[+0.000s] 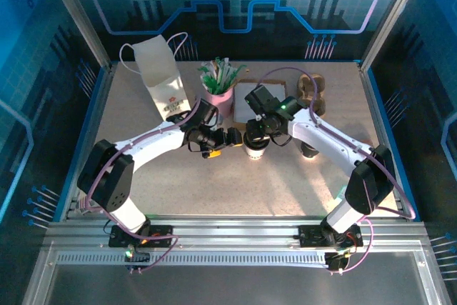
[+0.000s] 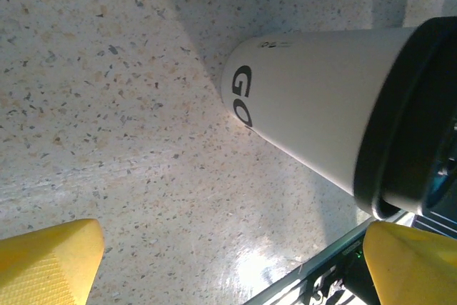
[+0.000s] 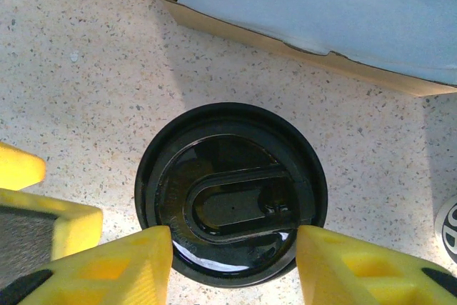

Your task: Pack the takeout coffee

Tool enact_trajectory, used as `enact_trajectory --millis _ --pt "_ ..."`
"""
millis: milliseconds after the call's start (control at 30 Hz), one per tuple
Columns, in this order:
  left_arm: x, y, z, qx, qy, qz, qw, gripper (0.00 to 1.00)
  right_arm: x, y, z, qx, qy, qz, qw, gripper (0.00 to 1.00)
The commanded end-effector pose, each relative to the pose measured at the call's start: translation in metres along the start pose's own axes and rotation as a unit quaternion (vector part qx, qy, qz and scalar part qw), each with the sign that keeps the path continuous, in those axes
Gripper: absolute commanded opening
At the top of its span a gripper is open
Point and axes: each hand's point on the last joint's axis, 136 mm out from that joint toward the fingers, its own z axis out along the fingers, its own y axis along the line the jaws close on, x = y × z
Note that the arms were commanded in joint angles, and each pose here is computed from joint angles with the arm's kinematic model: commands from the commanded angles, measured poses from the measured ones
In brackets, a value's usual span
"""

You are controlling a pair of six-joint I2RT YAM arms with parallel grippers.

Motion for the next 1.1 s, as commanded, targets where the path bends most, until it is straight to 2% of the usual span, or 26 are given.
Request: enact_trajectory --millis 0,367,633,967,1067 --pt "-0.008 -0.009 0.003 0.015 0.001 -0.008 1.0 0.94 0.007 0.006 0.01 -0.001 0.013 -0.019 1.0 0.47" --pt "-0.018 -0.024 -0.003 0.037 -0.019 0.002 0.999 0.94 0.012 0.009 0.022 -0.008 0.019 -0.025 0.999 0.31" --pt "-0.018 -0.024 -0.004 0.043 -0.025 0.001 0.999 0.93 0.017 0.009 0.031 -0.007 0.031 -0.028 0.999 0.24" --pt "-0.021 -0.013 0.008 0.032 -0.02 -0.011 0.999 0.87 0.029 0.009 0.044 -0.008 0.053 -0.029 0.998 0.18" --pt "-0.021 -0.009 0.011 0.031 -0.017 -0.014 0.999 0.79 0.031 0.009 0.046 -0.007 0.057 -0.028 0.998 0.18"
